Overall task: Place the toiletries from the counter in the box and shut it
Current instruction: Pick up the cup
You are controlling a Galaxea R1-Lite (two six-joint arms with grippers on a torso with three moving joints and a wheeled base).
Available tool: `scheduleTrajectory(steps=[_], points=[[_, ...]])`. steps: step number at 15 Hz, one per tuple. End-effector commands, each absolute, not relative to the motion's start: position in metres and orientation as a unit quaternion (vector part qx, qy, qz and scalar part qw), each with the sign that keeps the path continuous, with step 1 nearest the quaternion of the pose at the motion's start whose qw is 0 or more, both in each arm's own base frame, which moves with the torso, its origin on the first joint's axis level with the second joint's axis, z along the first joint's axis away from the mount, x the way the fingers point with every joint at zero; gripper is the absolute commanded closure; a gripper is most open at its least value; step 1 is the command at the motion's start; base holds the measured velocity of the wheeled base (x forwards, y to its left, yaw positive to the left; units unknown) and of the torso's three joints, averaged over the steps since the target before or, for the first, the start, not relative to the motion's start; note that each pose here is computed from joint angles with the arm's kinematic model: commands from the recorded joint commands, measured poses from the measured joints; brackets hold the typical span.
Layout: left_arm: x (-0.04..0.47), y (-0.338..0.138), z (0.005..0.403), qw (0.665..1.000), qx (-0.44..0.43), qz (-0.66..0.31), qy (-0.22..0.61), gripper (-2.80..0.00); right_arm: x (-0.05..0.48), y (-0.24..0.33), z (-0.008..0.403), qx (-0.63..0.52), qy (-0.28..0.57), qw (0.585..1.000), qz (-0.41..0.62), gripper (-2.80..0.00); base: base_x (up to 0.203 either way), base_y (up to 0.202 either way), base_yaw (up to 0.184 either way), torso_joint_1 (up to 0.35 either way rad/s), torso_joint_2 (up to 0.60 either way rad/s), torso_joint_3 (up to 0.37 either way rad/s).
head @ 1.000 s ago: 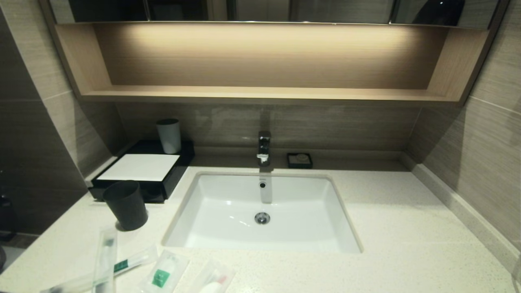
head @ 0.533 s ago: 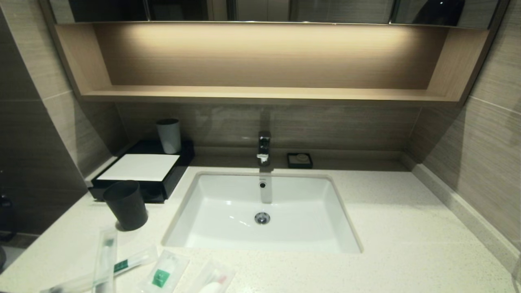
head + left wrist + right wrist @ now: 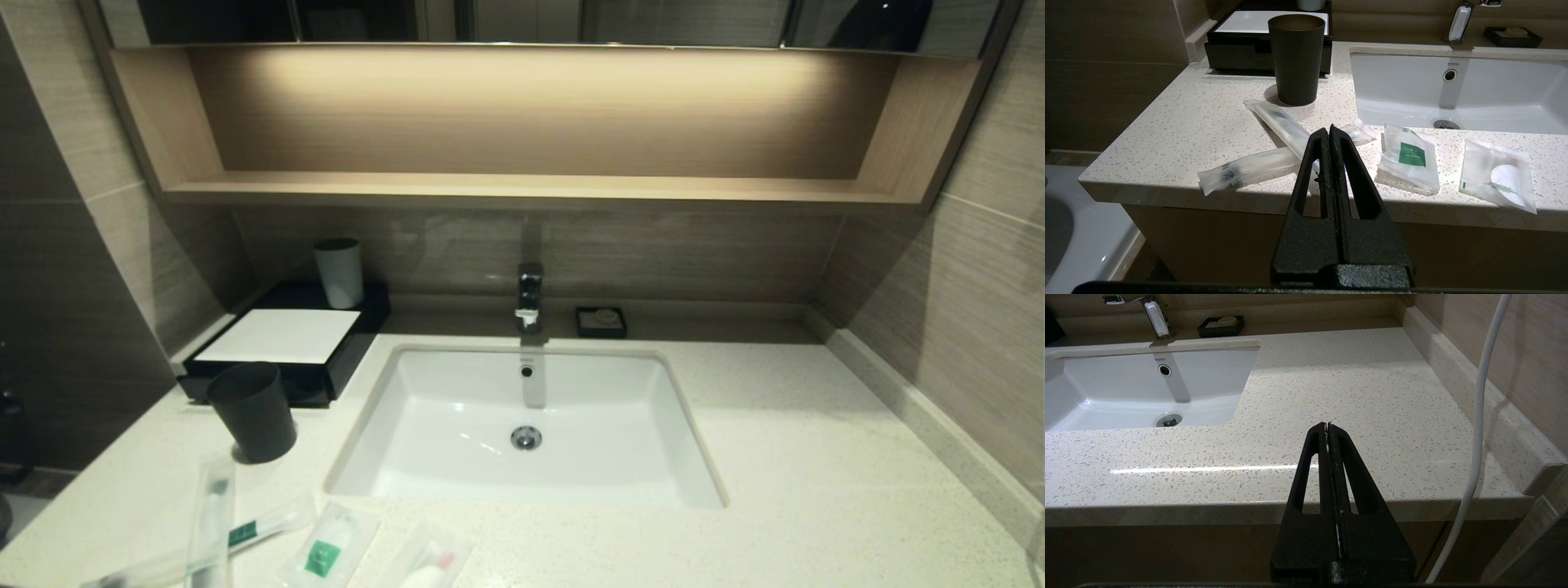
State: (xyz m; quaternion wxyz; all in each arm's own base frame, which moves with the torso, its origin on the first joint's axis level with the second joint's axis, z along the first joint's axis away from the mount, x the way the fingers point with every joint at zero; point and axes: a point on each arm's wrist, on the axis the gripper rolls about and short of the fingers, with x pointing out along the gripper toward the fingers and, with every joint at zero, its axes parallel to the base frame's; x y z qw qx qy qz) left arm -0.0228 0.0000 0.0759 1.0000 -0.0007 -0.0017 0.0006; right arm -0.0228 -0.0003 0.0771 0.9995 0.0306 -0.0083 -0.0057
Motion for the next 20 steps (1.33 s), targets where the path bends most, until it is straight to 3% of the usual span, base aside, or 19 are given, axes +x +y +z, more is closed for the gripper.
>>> scheduleTrajectory(steps=[1,5,10,15,20], points=[[-0.023,0.0,0.076,1.0,-0.012,0.001,-0.004,0.0,-0.023,0.0,0.077,0.031,-0.008,0.999,-0.006,0.0,0.0,0.0,0.0,0.0,0.0,0.0],[-0.029,0.0,0.088,1.0,-0.01,0.007,0.003,0.0,-0.023,0.0,0.077,0.031,-0.008,0.999,-0.005,0.0,0.0,0.0,0.0,0.0,0.0,0.0],[-0.06,0.001,0.174,0.999,0.005,0.017,-0.031,0.0,-0.023,0.0,0.077,0.031,-0.008,0.999,-0.005,0.0,0.0,0.0,0.0,0.0,0.0,0.0],[0.068,0.005,0.221,0.993,-0.019,0.09,0.08,0.0,-0.023,0.0,0.077,0.031,-0.007,0.999,-0.005,0.0,0.0,0.0,0.0,0.0,0.0,0.0],[0.2,0.021,0.183,0.978,-0.029,0.153,0.141,0.0,-0.023,0.0,0.077,0.031,-0.007,0.999,-0.005,0.0,0.0,0.0,0.0,0.0,0.0,0.0]])
